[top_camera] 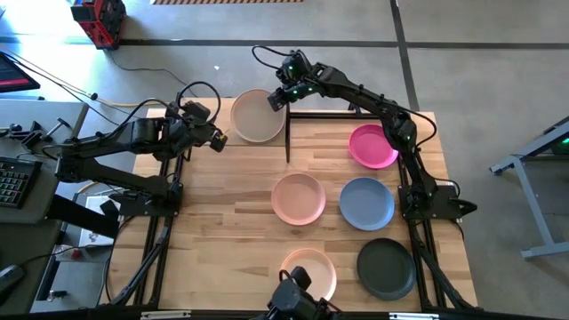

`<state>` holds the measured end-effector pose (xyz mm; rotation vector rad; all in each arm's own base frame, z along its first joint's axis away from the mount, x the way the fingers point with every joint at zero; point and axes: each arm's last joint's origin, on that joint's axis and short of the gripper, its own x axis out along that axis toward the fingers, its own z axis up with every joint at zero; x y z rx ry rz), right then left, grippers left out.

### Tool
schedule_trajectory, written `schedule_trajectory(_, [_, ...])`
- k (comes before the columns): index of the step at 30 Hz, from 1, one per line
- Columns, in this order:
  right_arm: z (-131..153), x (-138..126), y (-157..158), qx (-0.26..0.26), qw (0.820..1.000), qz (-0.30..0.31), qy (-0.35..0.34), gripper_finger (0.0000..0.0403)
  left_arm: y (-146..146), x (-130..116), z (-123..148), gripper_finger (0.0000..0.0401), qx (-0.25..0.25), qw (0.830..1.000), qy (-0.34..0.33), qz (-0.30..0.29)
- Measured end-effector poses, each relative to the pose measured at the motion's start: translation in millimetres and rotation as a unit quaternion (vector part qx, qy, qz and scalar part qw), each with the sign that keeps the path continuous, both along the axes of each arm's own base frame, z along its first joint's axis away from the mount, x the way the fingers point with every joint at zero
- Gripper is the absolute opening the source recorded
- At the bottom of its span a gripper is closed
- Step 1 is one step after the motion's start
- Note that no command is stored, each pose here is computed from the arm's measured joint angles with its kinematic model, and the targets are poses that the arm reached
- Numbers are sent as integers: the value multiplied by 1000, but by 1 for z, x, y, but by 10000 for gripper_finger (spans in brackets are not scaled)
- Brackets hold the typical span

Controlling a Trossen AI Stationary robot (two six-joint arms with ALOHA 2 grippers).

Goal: Place and stack plates onto a shelf
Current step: Stack the gray plate on top of the brown plate on the shelf

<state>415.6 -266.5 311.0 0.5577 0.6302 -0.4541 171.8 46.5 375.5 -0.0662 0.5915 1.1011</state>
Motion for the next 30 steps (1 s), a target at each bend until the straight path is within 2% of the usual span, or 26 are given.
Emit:
schedule_trajectory(24, [-1, 0, 1, 12, 1000, 8, -1, 1, 0, 0, 0, 106, 0, 1000, 3, -2])
schedule_trajectory(30, [-1, 0, 1, 12, 1000, 7, -1, 1, -1, 1, -1, 106, -14, 1000, 1, -15])
